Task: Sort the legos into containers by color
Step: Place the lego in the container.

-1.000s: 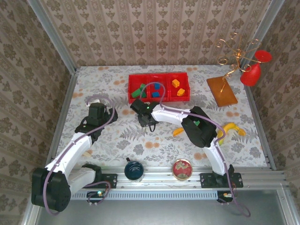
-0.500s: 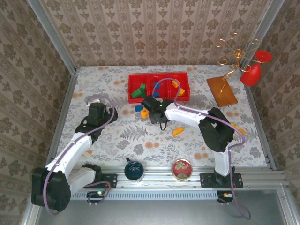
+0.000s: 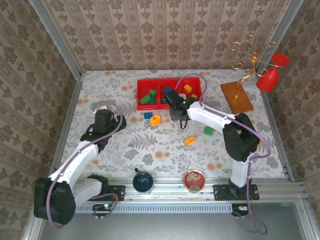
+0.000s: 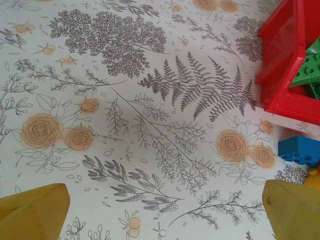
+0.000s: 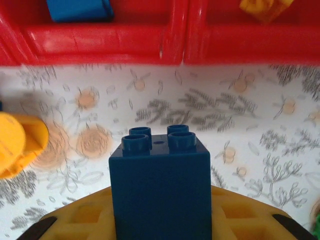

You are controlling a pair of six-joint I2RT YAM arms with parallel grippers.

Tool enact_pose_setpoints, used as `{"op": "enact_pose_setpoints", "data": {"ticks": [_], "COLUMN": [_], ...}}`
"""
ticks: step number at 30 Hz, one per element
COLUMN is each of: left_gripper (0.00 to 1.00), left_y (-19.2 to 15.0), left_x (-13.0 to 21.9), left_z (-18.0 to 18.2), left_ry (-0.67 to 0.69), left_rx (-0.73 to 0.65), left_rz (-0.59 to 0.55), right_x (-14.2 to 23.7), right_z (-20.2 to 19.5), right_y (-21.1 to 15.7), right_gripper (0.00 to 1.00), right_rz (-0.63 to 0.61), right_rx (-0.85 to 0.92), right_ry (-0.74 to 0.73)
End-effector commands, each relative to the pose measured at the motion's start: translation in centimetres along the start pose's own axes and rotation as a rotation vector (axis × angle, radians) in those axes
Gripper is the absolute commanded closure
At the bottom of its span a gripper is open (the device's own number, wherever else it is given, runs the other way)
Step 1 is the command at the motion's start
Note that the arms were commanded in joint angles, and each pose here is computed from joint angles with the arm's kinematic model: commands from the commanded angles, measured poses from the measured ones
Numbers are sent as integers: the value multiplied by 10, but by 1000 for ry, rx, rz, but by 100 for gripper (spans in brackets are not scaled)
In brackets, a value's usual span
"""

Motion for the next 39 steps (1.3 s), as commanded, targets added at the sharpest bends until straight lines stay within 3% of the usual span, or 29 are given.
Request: {"op": "enact_pose_setpoints", "data": {"ticks": [1,15,26,35,39], "left_gripper": [0,0,0,0,0], "left_y": [2,3,-2,-6,-6], "left_x": [-2,-7,-18,-23,-25], "left_z": [-2,-12,-28,-43,-49], "left_ry": [-14,-59,-130,-155,-168], "left_rx": [29,35,41,4,-9], "left_rz": [-2,25,68,95,101], "right_x": [4,-21,-47,-47,-35], "right_z": [-6,2,1,-3,-5], "right_y": [27,102,122,122,123], "right_gripper": [79,74,70,48,42], "right_rz": [-59,-159,-154,-148,-159], "right_rx": [30,130,172,163,156], "right_ry": [-31,-76,-142,-150,-142]}}
Point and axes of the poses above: each hand's point on the last joint's axis, 136 mm out from that joint toward the fingers, its own x axis back along the fingers, its own z axis along the line the jaws close on, y = z × x, the point moved 5 cm from there along x, back along the fingers, and after that the axes turned 11 degrees about x, right-handed, at the moved point
